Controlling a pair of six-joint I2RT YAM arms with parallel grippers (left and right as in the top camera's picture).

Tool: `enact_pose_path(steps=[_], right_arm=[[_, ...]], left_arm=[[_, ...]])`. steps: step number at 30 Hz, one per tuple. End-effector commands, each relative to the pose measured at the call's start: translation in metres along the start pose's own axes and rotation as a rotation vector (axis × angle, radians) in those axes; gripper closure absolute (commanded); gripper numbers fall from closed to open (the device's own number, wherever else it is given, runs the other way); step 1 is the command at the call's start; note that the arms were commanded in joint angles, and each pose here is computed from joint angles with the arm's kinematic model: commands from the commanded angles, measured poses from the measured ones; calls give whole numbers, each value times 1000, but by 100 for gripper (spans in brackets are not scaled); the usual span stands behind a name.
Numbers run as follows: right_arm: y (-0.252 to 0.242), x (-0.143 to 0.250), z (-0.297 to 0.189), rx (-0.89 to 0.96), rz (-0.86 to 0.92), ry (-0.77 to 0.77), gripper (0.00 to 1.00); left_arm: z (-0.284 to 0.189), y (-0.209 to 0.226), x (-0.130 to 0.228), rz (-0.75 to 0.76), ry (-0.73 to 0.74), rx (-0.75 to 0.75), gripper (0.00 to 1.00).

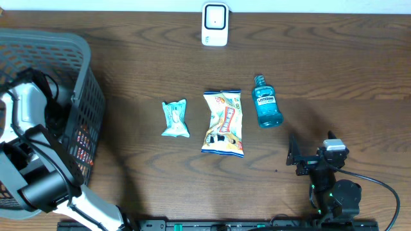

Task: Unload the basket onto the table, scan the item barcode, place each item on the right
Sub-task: 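Lower the left gripper into the basket and grasp the red snack pack, then carry the red snack pack toward the scanner with the left gripper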

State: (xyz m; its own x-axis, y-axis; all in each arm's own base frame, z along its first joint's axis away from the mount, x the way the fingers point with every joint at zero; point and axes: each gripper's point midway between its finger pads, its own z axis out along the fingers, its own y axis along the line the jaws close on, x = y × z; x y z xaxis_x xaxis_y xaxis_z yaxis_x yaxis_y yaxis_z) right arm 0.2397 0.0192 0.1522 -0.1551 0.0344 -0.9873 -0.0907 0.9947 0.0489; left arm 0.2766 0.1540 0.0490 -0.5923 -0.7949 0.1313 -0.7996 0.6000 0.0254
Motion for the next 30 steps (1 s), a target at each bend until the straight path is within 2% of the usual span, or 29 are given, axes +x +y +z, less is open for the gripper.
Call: enact_pose_path(steps=[1,3,4,7,9,11,12,14,19,22,26,30], right_arm=[[2,0,0,-6,-15,-3,1],[2,0,0,-6,-15,-2,1],[2,0,0,-6,-15,-2,1],[2,0,0,-6,-15,-2,1],[2,0,0,-6,-15,-2,1],[2,0,0,-6,-15,-2,1],[2,0,0,-6,-15,-2,1],[2,0,0,-6,-15,-2,1],[2,0,0,-6,-15,-2,1],[2,0,0,-6,-15,-2,1],[2,0,0,-6,-15,-2,1],[2,0,0,-6,-15,-2,1]], left_arm=[[26,5,9,31,41,-24,3],[37,5,10,31,49,-25,7],[41,5,10,31,53,-27,14],[49,6,11,31,66,-33,48],[50,6,9,31,63,-33,65],[47,6,6,37,53,-28,89],[44,5,4,43,47,-24,92],[35,7,-3,28,35,-16,93],[-33,12,-38,-36,-75,32,93],[-87,15,-57,-106,-188,80,93],[-165,5,-66,-110,-354,220,93],[-236,-18,-46,-57,-486,435,93]])
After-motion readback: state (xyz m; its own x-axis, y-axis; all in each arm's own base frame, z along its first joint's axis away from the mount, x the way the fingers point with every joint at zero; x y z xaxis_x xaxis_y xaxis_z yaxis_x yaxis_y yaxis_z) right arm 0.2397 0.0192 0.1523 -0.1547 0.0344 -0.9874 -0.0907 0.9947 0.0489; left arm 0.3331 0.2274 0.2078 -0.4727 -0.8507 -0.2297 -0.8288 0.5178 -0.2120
